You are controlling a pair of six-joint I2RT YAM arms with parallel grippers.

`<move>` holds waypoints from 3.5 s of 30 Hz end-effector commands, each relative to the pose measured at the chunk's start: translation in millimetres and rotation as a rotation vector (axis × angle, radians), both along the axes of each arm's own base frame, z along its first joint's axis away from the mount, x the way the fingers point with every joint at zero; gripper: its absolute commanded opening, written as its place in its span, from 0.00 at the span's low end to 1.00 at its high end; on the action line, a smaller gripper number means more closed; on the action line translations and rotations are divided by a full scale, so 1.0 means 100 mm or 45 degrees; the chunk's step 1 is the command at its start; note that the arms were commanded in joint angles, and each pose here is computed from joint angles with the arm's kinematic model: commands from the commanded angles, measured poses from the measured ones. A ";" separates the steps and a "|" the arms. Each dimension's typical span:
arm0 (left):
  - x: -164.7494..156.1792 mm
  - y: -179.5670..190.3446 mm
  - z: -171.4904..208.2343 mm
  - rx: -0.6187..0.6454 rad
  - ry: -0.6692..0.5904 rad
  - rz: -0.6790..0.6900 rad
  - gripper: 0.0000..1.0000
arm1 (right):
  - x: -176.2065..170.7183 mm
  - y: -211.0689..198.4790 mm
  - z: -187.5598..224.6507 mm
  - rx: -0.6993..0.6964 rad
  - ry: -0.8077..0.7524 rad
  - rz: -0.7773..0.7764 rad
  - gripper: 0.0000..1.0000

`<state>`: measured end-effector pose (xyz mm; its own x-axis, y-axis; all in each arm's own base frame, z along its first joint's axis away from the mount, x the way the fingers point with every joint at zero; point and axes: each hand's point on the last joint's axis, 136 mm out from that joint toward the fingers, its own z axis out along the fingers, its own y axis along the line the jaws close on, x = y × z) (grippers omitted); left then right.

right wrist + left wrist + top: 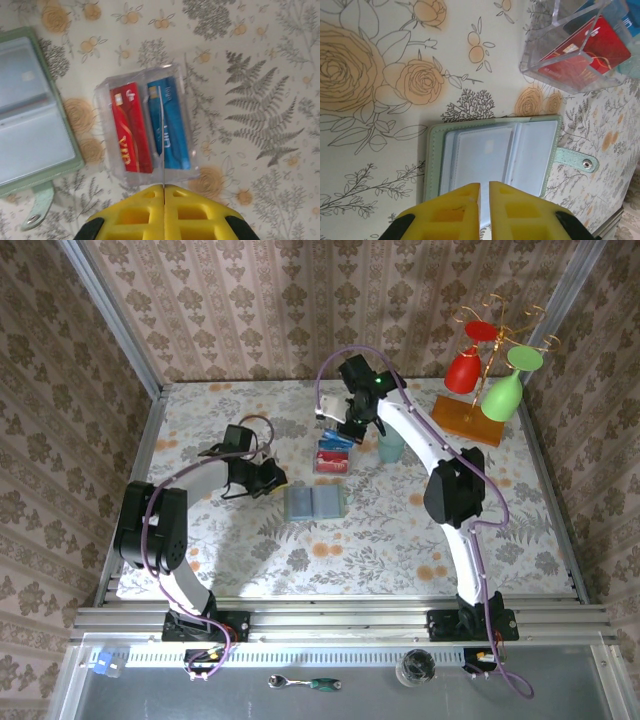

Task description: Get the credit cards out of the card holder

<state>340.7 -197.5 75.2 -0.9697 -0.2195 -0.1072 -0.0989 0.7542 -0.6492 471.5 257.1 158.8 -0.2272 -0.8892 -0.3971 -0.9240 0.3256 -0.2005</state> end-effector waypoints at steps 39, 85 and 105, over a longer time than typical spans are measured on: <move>0.16 0.01 0.03 -0.037 0.022 0.000 0.13 | 0.13 0.10 -0.01 0.135 0.044 -0.130 0.16; -0.33 0.04 -0.25 0.037 0.128 0.047 0.11 | -1.23 0.84 -0.62 0.772 0.848 -1.091 0.23; -0.46 0.00 -0.28 -0.056 0.138 0.065 0.09 | -1.34 0.99 -1.00 0.768 1.146 -1.266 0.31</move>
<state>294.8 -193.8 39.4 -0.9625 -0.2711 0.0111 -0.2165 0.7423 -0.6341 342.5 350.1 62.4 -0.9968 0.0224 -0.0773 -0.0366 0.7294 0.6831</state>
